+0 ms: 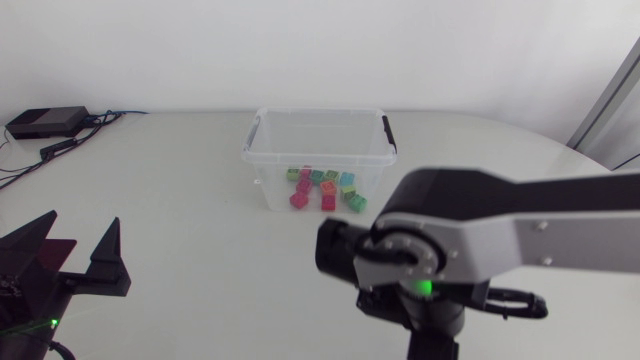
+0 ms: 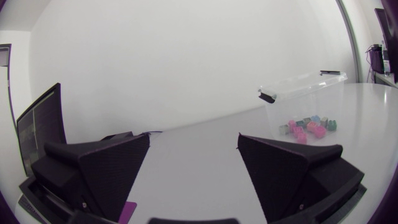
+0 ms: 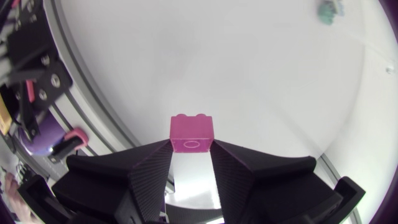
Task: Pick up the duplo bricks and place them in the container
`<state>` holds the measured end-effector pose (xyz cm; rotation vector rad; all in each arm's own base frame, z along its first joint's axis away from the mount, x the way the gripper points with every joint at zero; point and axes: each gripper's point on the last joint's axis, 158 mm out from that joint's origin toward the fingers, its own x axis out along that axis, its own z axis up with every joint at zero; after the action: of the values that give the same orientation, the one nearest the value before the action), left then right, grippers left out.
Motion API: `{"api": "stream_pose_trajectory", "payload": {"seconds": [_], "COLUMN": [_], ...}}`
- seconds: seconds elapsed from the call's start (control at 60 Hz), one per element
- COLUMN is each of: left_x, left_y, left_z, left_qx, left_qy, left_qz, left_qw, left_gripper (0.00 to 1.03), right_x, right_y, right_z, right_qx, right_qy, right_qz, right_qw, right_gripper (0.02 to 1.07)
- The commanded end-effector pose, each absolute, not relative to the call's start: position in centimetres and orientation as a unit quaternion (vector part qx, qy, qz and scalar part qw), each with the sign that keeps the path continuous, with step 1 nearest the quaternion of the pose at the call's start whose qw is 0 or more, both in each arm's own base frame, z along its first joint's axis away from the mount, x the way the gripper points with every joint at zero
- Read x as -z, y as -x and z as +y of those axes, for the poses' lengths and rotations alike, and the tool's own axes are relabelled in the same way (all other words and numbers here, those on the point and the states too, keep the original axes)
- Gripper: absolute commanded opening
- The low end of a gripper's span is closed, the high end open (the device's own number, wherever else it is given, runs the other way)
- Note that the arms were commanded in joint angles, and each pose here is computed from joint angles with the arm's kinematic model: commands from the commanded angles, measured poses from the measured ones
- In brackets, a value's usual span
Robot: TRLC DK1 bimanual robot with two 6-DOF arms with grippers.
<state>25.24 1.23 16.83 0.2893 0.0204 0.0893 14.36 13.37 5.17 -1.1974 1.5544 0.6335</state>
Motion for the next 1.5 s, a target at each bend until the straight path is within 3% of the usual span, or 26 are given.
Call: {"api": "stream_pose_trajectory", "payload": {"seconds": [0.0,0.133,0.233,0.567,0.75,0.783,0.833,0.85,1.25,1.483], "left_x": [-16.1,-16.1,-16.1,-16.1,-16.1,-16.1,-16.1,-16.1,-16.1,-16.1], "left_y": [-25.3,-25.3,-25.3,-25.3,-25.3,-25.3,-25.3,-25.3,-25.3,-25.3], "left_z": [1.2,1.2,1.2,1.2,1.2,1.2,1.2,1.2,1.2,1.2], "left_qx": [-0.042,-0.042,-0.042,-0.042,-0.042,-0.042,-0.041,-0.042,-0.042,-0.041], "left_qy": [-0.145,-0.145,-0.145,-0.145,-0.145,-0.145,-0.145,-0.145,-0.145,-0.145], "left_qz": [0.014,0.014,0.014,0.014,0.014,0.014,0.014,0.014,0.014,0.014], "left_qw": [0.988,0.988,0.988,0.988,0.988,0.988,0.988,0.988,0.988,0.988], "left_gripper": [0.99,0.99,0.99,0.99,0.99,0.99,0.99,0.99,0.99,0.99], "right_x": [-8.2,-11.6,-12.3,0.3,3.5,3.6,3.7,3.7,1.0,1.2], "right_y": [-17.3,-22.1,-24.2,-20.2,-21.0,-21.2,-21.1,-21.1,-22.6,-22.1], "right_z": [15.7,19.8,21.0,17.6,18.3,18.4,18.3,18.3,19.6,19.9], "right_qx": [-0.276,-0.316,-0.326,-0.301,-0.291,-0.292,-0.288,-0.286,-0.268,-0.29], "right_qy": [0.459,0.352,0.294,0.312,0.313,0.313,0.313,0.312,0.224,0.22], "right_qz": [0.614,0.558,0.544,0.663,0.658,0.656,0.663,0.665,0.613,0.599], "right_qw": [0.58,0.682,0.715,0.611,0.62,0.622,0.617,0.615,0.708,0.714], "right_gripper": [0.46,0.46,0.46,0.46,0.46,0.58,0.96,1.05,1.03,1.02]}}
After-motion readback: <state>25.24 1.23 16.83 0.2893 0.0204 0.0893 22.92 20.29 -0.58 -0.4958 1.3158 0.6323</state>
